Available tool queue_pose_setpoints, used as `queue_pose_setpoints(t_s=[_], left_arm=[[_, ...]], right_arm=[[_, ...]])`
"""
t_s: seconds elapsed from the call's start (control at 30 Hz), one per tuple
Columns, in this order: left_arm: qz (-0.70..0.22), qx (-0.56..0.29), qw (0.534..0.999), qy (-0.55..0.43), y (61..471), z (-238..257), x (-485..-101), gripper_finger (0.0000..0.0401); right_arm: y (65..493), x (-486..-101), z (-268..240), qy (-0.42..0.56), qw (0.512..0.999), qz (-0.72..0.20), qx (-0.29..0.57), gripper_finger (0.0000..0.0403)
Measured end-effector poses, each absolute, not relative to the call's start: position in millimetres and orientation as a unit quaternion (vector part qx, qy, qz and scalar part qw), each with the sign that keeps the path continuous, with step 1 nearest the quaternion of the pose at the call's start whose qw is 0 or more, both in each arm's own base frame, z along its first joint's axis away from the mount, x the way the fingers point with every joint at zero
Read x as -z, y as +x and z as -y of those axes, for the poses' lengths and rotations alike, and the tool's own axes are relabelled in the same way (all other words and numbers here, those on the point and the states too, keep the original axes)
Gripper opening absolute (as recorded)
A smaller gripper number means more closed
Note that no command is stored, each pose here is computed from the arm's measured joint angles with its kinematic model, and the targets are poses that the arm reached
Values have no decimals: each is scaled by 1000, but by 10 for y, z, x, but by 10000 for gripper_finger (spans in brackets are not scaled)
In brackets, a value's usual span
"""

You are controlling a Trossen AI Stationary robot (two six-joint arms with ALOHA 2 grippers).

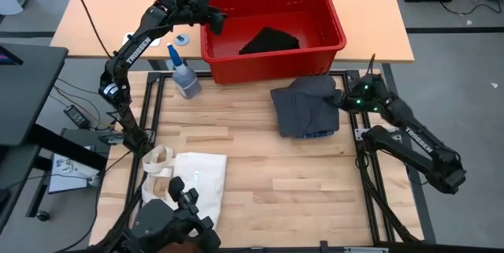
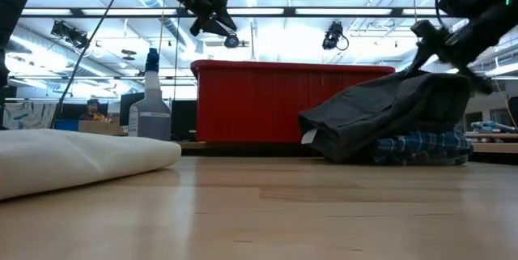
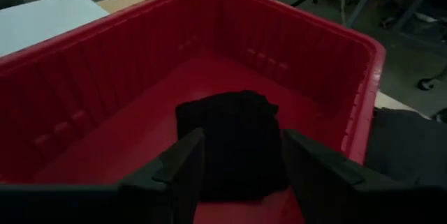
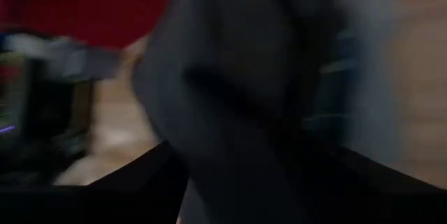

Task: Fold laundry
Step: Remove the folded gray pants from the red bin, then remove the folded black pants from the red bin

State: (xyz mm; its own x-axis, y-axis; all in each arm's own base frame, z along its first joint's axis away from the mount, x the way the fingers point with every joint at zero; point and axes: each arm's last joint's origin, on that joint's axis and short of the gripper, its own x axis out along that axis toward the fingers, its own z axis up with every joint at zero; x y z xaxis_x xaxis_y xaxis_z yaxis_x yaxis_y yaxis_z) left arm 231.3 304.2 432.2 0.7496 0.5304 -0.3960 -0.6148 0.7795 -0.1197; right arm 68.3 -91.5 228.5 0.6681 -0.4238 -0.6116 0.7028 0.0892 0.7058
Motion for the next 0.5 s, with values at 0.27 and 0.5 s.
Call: queue_pose_setpoints(t_s=[0.27, 0.5], left_arm=[[-138, -297, 941, -90, 2419, -3043, -4380, 197], [-107, -304, 945, -49, 2537, -3060, -4415, 197]], right_arm=[[545, -3051, 918, 428, 689, -167, 560, 261], [810, -3749, 1316, 348, 779, -89, 514, 261]])
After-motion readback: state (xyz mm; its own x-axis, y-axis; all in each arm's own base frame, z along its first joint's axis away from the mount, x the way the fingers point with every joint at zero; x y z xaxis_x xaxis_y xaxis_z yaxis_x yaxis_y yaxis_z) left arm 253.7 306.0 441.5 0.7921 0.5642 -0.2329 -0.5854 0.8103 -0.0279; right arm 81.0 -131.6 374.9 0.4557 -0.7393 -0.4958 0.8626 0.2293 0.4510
